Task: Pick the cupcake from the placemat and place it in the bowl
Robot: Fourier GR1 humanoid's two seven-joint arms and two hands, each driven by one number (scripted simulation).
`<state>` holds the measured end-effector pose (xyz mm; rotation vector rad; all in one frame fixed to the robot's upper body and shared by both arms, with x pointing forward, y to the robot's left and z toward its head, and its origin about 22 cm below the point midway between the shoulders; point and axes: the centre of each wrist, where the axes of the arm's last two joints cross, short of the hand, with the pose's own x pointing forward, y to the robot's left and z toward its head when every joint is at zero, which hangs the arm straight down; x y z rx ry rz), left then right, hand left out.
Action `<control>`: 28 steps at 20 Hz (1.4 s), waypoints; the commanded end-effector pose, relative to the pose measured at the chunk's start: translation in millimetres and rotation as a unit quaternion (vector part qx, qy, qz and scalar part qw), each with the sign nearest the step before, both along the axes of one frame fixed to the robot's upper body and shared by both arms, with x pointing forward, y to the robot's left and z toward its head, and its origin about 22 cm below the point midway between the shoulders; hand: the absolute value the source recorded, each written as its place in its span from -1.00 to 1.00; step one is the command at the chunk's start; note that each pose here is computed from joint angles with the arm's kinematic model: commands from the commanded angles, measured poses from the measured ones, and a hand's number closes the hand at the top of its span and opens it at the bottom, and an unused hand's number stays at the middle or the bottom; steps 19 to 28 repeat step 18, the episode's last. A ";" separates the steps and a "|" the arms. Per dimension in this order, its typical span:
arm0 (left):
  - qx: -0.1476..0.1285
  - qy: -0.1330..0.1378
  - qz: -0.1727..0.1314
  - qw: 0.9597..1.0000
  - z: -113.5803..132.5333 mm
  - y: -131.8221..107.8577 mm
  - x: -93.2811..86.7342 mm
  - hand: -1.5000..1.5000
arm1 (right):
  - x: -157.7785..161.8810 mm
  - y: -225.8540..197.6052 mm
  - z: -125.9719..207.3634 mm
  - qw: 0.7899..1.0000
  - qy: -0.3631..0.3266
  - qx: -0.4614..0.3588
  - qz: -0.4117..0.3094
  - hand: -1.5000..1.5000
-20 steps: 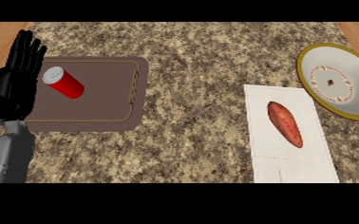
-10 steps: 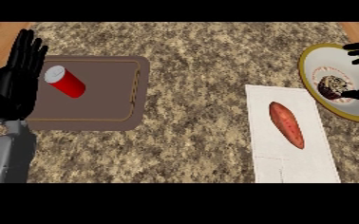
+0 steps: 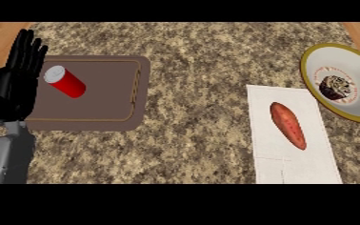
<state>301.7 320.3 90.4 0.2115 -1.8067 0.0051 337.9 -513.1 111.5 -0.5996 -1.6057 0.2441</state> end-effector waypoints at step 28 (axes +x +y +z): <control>-0.009 -0.004 0.005 1.000 -4.7 -2.6 -5.0 0.00 | -142.2 -111.4 28.8 0.989 -0.068 0.111 -0.076 -1.00</control>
